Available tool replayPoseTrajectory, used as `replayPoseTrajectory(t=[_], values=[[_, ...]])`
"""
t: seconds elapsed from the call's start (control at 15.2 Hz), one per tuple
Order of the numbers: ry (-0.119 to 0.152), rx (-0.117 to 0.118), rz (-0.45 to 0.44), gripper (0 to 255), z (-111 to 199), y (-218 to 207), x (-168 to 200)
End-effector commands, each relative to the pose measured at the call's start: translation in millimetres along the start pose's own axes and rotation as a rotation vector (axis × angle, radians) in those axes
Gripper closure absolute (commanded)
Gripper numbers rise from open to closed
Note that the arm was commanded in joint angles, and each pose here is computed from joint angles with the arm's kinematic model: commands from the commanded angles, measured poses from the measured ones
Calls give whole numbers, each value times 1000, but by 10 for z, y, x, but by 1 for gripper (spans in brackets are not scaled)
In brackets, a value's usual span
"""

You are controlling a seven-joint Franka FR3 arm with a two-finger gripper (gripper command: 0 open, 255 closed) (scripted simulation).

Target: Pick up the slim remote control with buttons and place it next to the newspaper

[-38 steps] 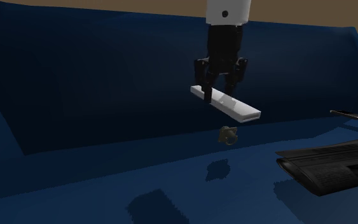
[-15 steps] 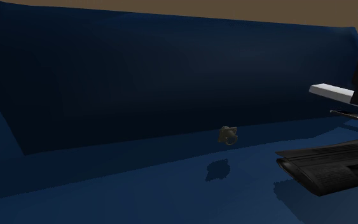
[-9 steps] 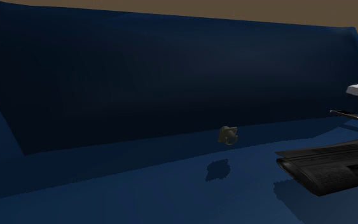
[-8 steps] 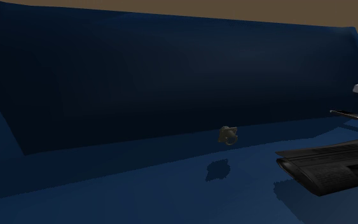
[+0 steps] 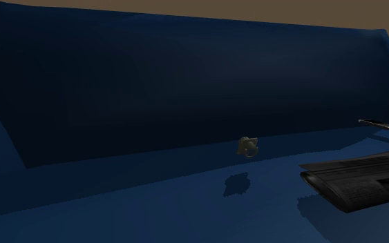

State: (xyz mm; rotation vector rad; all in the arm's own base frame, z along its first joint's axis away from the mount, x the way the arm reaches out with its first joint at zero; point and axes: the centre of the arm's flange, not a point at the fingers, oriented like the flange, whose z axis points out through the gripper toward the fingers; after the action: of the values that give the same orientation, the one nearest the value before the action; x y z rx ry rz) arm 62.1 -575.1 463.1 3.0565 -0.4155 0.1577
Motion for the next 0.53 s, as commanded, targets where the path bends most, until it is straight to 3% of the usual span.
replayPoseTrajectory(t=[0.0, 0.46], values=[[2, 0, -4, 255, -35, 138, -114], [2, 0, -4, 255, 332, 123, -154]])
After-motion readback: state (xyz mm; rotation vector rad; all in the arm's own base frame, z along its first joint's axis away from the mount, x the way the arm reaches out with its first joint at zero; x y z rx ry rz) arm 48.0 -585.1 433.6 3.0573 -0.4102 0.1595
